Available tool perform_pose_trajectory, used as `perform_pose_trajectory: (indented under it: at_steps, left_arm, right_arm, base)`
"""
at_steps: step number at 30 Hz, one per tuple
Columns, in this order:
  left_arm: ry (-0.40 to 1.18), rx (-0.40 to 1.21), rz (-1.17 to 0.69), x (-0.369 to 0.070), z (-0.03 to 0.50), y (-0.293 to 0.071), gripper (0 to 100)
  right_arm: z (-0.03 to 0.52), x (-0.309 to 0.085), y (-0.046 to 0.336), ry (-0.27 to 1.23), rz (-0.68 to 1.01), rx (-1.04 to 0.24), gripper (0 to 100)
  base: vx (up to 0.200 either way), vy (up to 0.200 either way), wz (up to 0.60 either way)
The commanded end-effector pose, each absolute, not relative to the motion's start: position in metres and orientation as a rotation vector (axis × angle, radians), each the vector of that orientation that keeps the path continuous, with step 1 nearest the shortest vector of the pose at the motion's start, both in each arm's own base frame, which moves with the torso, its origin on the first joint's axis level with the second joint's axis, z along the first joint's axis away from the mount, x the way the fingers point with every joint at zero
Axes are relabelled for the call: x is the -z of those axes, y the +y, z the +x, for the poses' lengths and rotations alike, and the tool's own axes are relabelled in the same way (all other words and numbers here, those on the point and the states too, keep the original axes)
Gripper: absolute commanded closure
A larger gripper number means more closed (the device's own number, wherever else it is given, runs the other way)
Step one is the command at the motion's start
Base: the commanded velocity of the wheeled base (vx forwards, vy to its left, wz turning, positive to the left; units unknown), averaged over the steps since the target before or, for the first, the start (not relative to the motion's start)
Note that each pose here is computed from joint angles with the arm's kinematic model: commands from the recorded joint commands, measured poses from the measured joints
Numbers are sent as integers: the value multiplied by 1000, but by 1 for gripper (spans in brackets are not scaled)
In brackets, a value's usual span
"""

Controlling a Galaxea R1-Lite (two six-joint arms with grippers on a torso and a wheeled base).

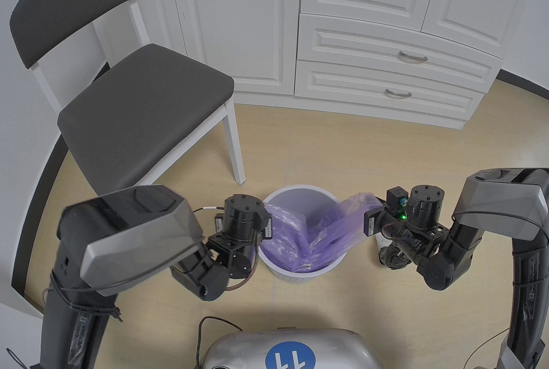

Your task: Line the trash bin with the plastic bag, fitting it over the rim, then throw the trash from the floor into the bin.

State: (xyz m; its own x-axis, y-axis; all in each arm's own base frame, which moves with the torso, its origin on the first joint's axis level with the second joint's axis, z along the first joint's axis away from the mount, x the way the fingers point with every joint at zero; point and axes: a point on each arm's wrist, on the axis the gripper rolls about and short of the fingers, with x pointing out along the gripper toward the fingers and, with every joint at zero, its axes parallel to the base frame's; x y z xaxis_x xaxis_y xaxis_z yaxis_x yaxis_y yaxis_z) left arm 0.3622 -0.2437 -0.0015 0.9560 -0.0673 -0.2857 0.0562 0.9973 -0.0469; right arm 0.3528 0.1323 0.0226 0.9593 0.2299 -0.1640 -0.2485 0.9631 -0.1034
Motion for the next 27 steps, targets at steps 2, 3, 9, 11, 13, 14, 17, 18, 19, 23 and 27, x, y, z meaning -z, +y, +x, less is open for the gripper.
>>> perform_pose_trajectory:
  at_steps: [2, 3, 9, 11, 13, 14, 17, 18, 19, 23, 27]
  left_arm:
    - [319, 32, 91, -17, 351, -192, 100]
    - [319, 42, 99, -15, 351, -189, 100]
    - [339, 51, 139, 10, 359, -171, 100]
    - [361, 48, 147, 21, 363, -167, 100]
    - [368, 45, 145, 28, 368, -163, 100]
    - [370, 45, 145, 28, 369, -163, 100]
    - [376, 36, 144, 33, 373, -158, 100]
    - [380, 30, 148, 35, 376, -155, 100]
    - [381, 27, 149, 36, 376, -154, 100]
    - [381, 19, 159, 35, 378, -150, 100]
    - [379, 16, 157, 35, 379, -148, 100]
  right_arm:
    - [347, -14, 115, 193, -223, -217, 100]
    - [348, -13, 114, 195, -223, -212, 100]
    - [350, -2, 96, 235, -300, -179, 100]
    - [351, 3, 87, 251, -340, -170, 100]
    - [353, 8, 81, 262, -355, -174, 100]
    - [353, 8, 80, 262, -356, -174, 100]
    - [354, 13, 75, 272, -355, -187, 100]
    - [354, 16, 73, 281, -355, -187, 100]
    - [354, 16, 73, 283, -357, -188, 100]
    - [355, 18, 69, 294, -361, -183, 100]
    - [356, 20, 66, 299, -372, -179, 100]
  base:
    - [0, 0, 0]
    - [0, 0, 0]
    - [0, 0, 0]
    - [0, 0, 0]
    - [0, 0, 0]
    - [0, 0, 0]
    - [0, 0, 0]
    - [0, 0, 0]
    - [0, 0, 0]
    - [0, 0, 0]
    - [0, 0, 0]
